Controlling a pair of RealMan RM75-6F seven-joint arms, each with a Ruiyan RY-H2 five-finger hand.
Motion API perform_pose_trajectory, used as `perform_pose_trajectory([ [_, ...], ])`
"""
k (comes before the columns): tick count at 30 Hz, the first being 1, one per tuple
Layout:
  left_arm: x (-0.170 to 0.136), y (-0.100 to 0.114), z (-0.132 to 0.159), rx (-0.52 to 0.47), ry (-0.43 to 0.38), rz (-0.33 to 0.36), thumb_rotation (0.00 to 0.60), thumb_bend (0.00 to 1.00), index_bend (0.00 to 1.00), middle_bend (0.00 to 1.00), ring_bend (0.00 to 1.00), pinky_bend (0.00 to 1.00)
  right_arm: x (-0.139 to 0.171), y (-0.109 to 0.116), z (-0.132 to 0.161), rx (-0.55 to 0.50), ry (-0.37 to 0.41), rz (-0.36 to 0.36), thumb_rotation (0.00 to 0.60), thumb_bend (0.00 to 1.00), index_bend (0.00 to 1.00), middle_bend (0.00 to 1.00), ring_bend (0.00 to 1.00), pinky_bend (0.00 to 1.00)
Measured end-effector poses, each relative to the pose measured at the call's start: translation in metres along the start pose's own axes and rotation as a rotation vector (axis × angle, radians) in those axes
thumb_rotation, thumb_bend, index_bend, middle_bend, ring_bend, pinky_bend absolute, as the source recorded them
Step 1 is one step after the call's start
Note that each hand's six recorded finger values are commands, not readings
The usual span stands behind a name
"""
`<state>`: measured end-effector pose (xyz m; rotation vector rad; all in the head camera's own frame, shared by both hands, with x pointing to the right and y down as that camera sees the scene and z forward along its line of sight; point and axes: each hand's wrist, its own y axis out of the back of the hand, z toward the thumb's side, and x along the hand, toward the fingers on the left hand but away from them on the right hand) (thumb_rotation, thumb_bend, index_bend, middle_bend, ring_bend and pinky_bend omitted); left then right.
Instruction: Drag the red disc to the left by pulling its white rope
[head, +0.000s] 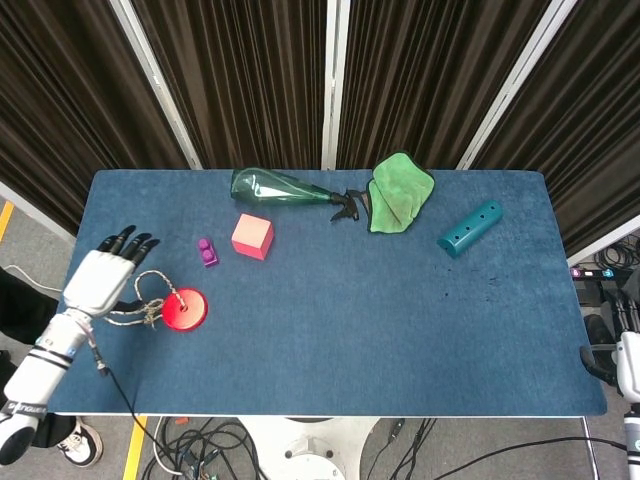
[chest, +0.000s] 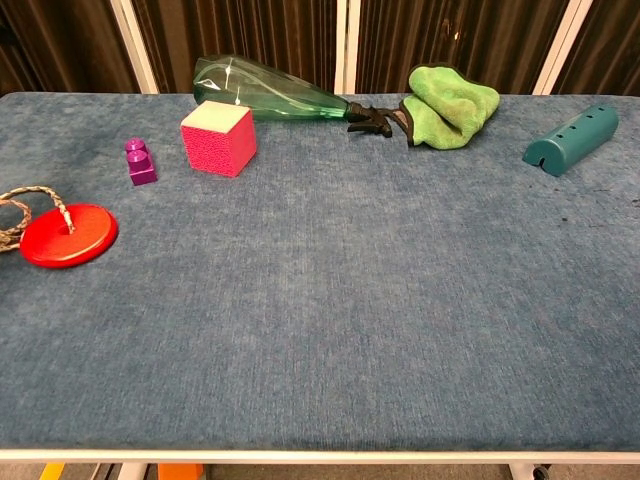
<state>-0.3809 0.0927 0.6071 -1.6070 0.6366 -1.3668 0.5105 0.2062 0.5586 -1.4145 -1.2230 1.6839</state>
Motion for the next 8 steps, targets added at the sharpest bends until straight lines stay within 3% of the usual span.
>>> perform_pose_trajectory([
  [8, -0.071, -0.006, -0.029, -0.035, 0.185, 0.100, 0.600, 0.04, 0.11, 0.09, 0.00, 0.17, 0.003, 0.000, 0.016, -0.006, 0.057, -0.017, 0.600, 0.22, 0.00, 0.00, 0.00, 0.00],
])
